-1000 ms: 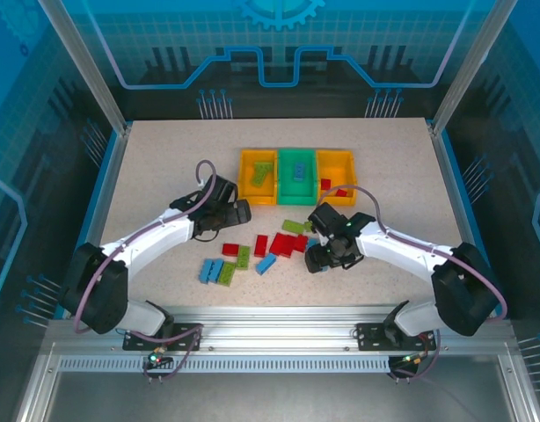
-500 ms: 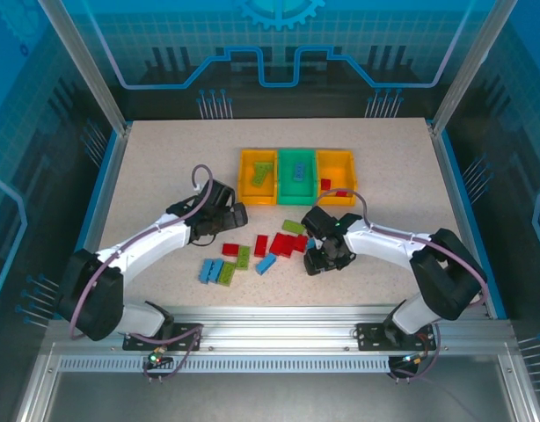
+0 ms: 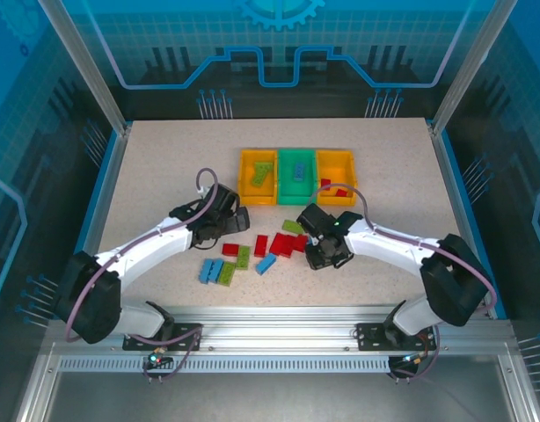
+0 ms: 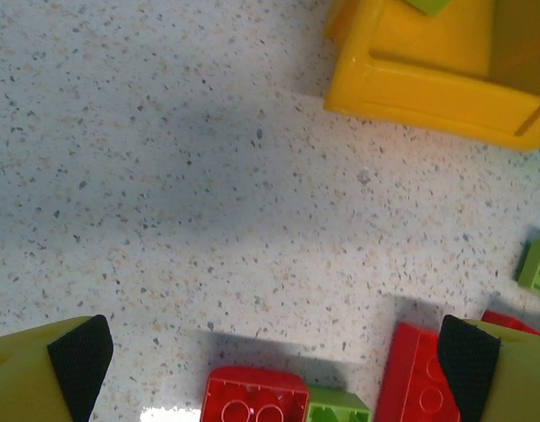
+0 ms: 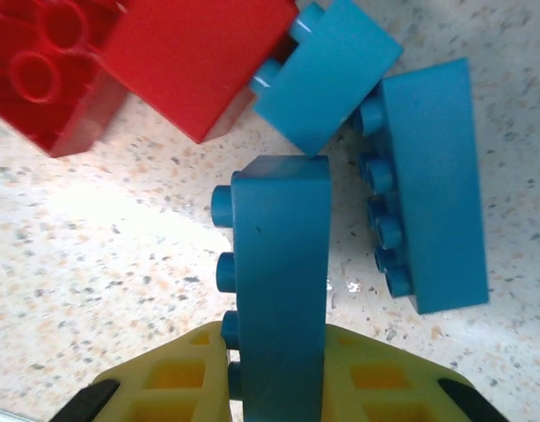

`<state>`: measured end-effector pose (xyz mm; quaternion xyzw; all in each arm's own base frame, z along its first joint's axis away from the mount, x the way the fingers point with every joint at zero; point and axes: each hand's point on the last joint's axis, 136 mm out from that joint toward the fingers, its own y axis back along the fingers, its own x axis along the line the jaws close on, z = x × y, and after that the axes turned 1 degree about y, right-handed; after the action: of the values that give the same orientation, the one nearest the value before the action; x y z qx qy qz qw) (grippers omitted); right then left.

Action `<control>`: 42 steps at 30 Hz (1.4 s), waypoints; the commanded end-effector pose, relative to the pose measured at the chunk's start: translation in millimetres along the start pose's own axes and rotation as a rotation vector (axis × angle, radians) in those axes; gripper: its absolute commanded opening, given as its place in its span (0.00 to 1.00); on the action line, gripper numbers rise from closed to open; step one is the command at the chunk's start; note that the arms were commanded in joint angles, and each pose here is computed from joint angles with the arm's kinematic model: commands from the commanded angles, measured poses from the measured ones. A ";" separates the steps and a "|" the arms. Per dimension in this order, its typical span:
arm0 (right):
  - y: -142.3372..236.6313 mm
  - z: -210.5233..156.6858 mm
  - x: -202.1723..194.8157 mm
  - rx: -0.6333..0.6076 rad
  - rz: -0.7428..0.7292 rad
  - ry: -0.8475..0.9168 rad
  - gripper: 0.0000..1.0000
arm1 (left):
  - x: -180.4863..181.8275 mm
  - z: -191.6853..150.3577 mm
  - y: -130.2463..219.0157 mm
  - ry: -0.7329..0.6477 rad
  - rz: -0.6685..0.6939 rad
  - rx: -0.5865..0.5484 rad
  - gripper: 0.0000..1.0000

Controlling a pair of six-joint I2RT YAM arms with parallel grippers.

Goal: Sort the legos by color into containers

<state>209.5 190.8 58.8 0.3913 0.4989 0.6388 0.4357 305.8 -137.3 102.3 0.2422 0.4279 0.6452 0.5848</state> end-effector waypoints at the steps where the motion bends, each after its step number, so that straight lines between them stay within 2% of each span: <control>1: 28.7 20.4 3.8 -0.074 0.034 0.003 0.21 | -1.2 -5.5 8.5 -0.060 0.025 -0.017 0.99; 6: 50.3 65.0 -0.3 -0.165 0.117 -0.034 0.21 | -18.1 -24.8 14.0 -0.161 -0.036 -0.006 0.99; 12: 58.9 142.6 -16.7 -0.248 0.177 -0.090 0.21 | -47.6 -53.7 24.5 -0.302 -0.185 0.015 0.98; 16: 48.0 189.5 -22.9 -0.248 0.166 -0.094 0.21 | -66.2 -79.8 26.3 -0.398 -0.276 0.079 0.94; 20: 32.6 222.2 -23.9 -0.232 0.150 -0.100 0.21 | -69.7 -93.6 22.3 -0.429 -0.261 0.108 0.90; 26: 8.2 243.6 -35.4 -0.208 0.092 -0.138 0.24 | -80.8 -115.9 10.8 -0.533 -0.234 0.161 0.89; 32: 6.9 251.3 -32.0 -0.205 0.104 -0.126 0.36 | -83.4 -125.0 1.5 -0.586 -0.205 0.188 0.88; 35: 12.8 249.9 -28.3 -0.206 0.122 -0.122 0.43 | -84.0 -128.4 -0.7 -0.600 -0.201 0.200 0.86; 38: 24.1 246.1 -23.1 -0.223 0.141 -0.119 0.62 | -84.5 -133.9 -3.2 -0.611 -0.197 0.215 0.83; 42: 44.7 235.7 -23.8 -0.258 0.145 -0.125 0.69 | -83.5 -139.7 -6.8 -0.618 -0.184 0.234 0.77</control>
<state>441.0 236.9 113.2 0.4106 0.3797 0.6872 0.4637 214.9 -250.3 39.4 0.4406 0.3266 0.4426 0.7094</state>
